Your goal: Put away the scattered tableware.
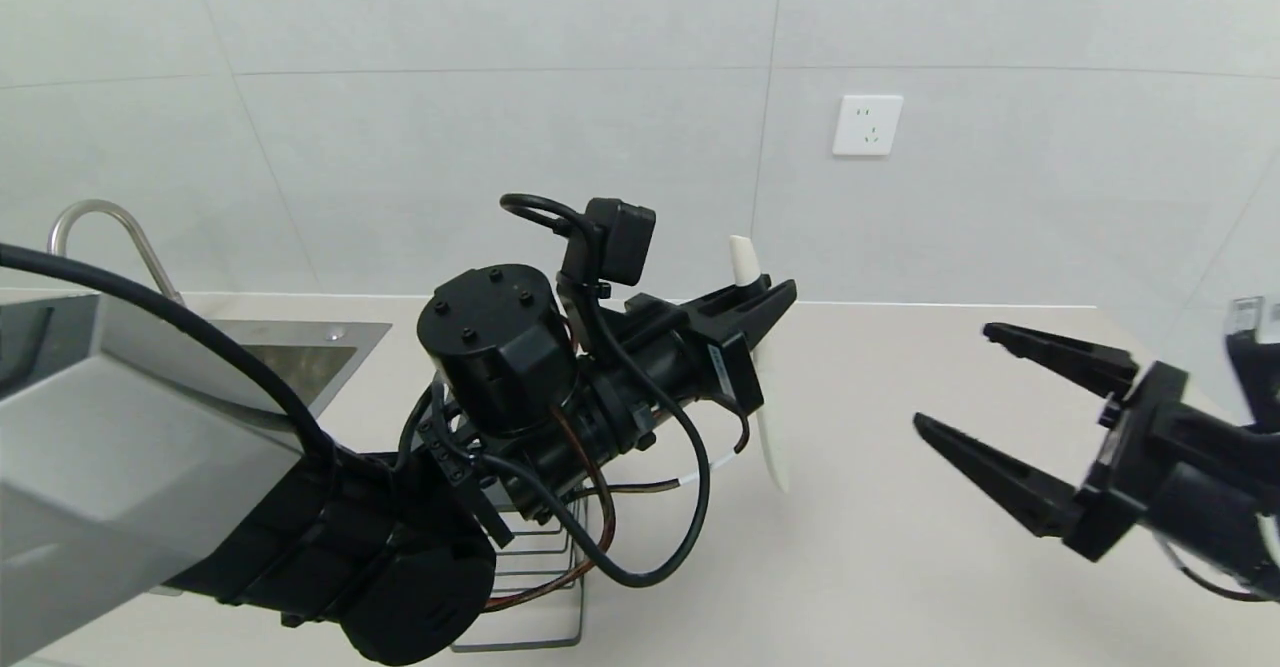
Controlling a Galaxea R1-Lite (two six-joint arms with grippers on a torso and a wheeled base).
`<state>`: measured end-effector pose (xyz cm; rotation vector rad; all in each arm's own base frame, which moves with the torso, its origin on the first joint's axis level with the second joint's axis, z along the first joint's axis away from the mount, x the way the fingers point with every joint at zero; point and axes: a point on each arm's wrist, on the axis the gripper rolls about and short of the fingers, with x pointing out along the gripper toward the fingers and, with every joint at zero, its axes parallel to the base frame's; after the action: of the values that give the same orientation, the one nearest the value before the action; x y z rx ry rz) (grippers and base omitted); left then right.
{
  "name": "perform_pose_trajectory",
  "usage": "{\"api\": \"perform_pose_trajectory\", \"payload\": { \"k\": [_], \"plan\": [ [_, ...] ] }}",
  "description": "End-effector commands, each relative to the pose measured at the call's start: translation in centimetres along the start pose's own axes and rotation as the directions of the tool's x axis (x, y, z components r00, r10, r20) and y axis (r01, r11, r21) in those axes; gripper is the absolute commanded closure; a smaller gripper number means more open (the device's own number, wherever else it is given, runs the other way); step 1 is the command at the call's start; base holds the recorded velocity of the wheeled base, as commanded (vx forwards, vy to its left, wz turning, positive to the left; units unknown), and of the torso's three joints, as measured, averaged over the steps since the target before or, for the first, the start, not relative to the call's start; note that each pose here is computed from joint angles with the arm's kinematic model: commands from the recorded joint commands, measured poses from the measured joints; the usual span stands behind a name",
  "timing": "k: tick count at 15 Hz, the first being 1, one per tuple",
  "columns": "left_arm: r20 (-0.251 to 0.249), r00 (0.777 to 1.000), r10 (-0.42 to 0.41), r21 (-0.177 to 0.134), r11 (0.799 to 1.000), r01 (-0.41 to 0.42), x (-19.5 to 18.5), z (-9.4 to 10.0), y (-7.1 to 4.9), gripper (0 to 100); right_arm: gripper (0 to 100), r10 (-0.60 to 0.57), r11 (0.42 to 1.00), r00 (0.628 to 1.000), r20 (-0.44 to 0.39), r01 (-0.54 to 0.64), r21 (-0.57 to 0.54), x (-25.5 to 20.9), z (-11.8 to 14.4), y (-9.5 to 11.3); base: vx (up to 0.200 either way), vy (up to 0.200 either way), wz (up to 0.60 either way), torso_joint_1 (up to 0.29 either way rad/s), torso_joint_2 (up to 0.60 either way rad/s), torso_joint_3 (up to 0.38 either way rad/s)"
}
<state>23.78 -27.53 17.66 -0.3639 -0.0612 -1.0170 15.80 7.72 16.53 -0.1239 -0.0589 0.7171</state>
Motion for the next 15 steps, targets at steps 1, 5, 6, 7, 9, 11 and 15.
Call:
{"api": "perform_pose_trajectory", "payload": {
  "k": [1,5,6,7,9,11,15],
  "plan": [
    [-0.001,1.0,-0.002,0.022,1.0,0.002,-0.5,0.3,-0.2,100,0,-0.177,0.982,0.976,0.124,0.184,-0.049,-5.8,1.4,-0.5,0.0,0.0,0.0,0.0,0.0,0.0],
    [0.027,1.0,-0.014,0.027,1.0,0.013,-1.0,1.7,-0.9,100,100,-0.347,0.923,0.912,0.219,0.374,-0.093,-11.5,1.2,1.1,0.0,0.0,0.0,0.0,0.0,0.0],
    [0.022,1.0,-0.008,0.027,1.0,0.007,-1.6,1.8,-0.9,100,100,-0.394,0.899,0.888,0.237,0.426,-0.103,-13.5,0.8,2.4,0.0,0.0,0.0,0.0,0.0,0.0],
    [0.023,1.0,-0.006,0.028,1.0,0.006,-1.9,1.9,-0.9,100,100,-0.397,0.894,0.881,0.258,0.435,-0.108,-14.5,0.7,3.3,0.0,0.0,0.0,0.0,0.0,0.0],
    [0.034,0.999,-0.01,0.031,0.999,0.009,-2.2,2.5,-1.2,100,100,-0.382,0.888,0.864,0.33,0.441,-0.128,-16.4,0.1,5.0,0.0,0.0,0.0,0.0,0.0,0.0],
    [0.043,0.999,-0.013,0.033,0.999,0.011,-2.4,2.8,-1.3,100,100,-0.315,0.911,0.882,0.349,0.385,-0.149,-17.5,-0.9,6.1,0.0,0.0,0.0,0.0,0.0,0.0],
    [0.056,0.998,-0.016,0.035,0.999,0.014,-2.7,3.3,-1.4,100,100,-0.288,0.92,0.892,0.349,0.359,-0.157,-18.7,-2.5,7.0,0.0,0.0,0.0,0.0,0.0,0.0]
  ]
}}
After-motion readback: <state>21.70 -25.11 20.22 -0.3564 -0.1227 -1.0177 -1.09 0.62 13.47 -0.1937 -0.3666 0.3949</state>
